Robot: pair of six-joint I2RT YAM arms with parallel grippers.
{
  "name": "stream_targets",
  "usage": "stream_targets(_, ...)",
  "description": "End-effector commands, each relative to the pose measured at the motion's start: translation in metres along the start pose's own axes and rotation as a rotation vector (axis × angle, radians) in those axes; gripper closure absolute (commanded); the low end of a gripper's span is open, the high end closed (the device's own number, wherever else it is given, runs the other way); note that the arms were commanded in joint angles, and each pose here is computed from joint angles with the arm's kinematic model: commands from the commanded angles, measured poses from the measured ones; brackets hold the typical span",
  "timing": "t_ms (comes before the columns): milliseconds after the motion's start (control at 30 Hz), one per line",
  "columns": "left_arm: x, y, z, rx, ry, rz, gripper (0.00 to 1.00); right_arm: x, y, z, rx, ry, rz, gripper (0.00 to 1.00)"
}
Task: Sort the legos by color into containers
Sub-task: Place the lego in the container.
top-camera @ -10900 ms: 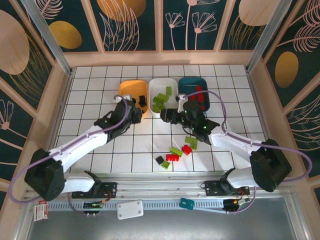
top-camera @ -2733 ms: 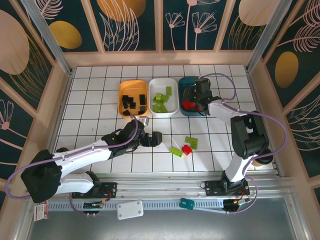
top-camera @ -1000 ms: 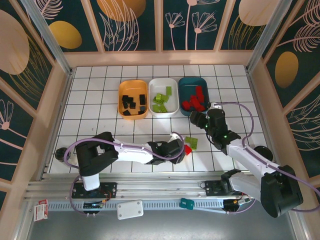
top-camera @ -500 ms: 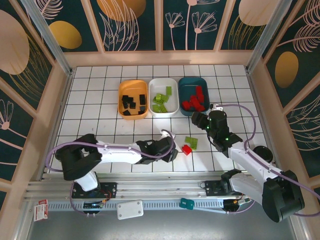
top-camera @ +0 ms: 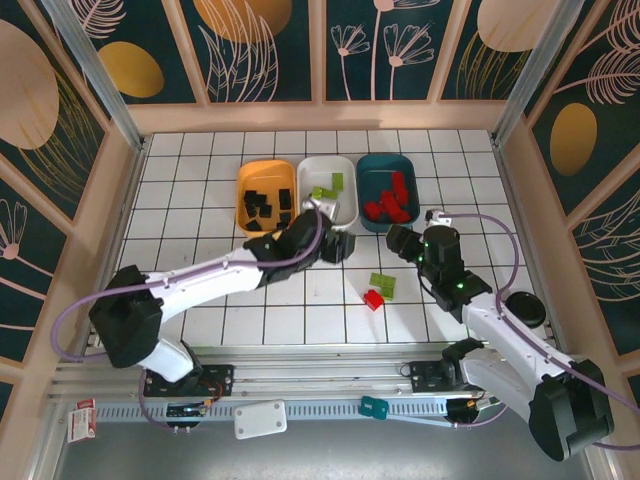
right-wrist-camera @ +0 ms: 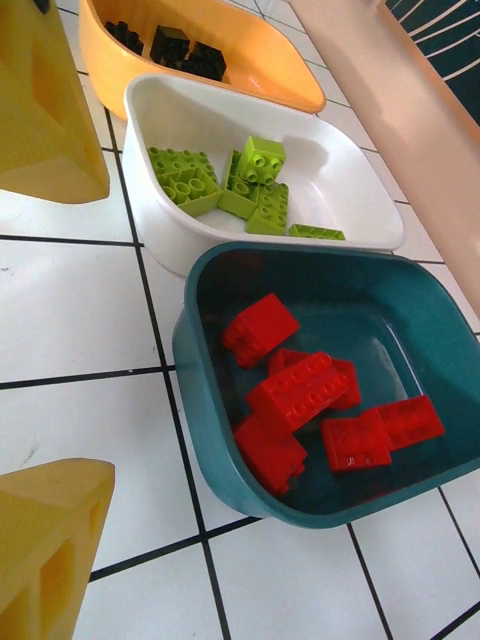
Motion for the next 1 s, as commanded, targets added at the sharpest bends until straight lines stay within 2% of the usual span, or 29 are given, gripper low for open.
stream_targets(0,0.02,-0.033,-0.014,0.005,0.081,-0.003,0.56,-0.004,0.007,-0.006,0.004,0.028,0.007,0.31)
stream_targets(200,0.084,-0.062,-0.033,0.01,0.095,0.037,0.56,-0.009,0.012,-0.01,0.005,0.04,0.01,0.31)
stream_targets(333,0.121,-0.078,-0.025,-0.044,0.074,0.045,0.57,-0.011,0.012,-0.01,0.006,0.04,0.011,0.31)
stream_targets(500,0.132,-0.097,0.004,-0.121,0.006,-0.006,0.57,-0.013,0.011,-0.011,0.001,0.044,0.01,0.31)
stream_targets(700,0.136,-0.098,0.053,-0.194,-0.107,-0.028,0.54,-0.012,0.014,-0.01,0.001,0.037,0.012,0.31)
stream_targets(767,0.14,-0.095,0.064,-0.209,-0.125,-0.018,0.44,-0.011,0.014,-0.009,0.003,0.031,0.014,0.31)
stream_targets(833,0.141,-0.093,0.067,-0.208,-0.132,-0.015,0.29,-0.011,0.014,-0.008,0.005,0.024,0.016,0.31)
stream_targets(967,0.128,-0.105,0.057,-0.207,-0.102,-0.045,0.12,-0.011,0.017,-0.005,0.002,0.002,0.033,0.31)
Point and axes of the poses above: each hand's point on the last joint's axis, 136 mm out from that joint toward the fingers, its own x axis out along the fingers, its own z axis along the line the jaws close on, y = z × x, the point moved 3 cm from there along -x, back along the fingers, and after that the axes turned 9 degrees about -x, right-handed, at the moved point
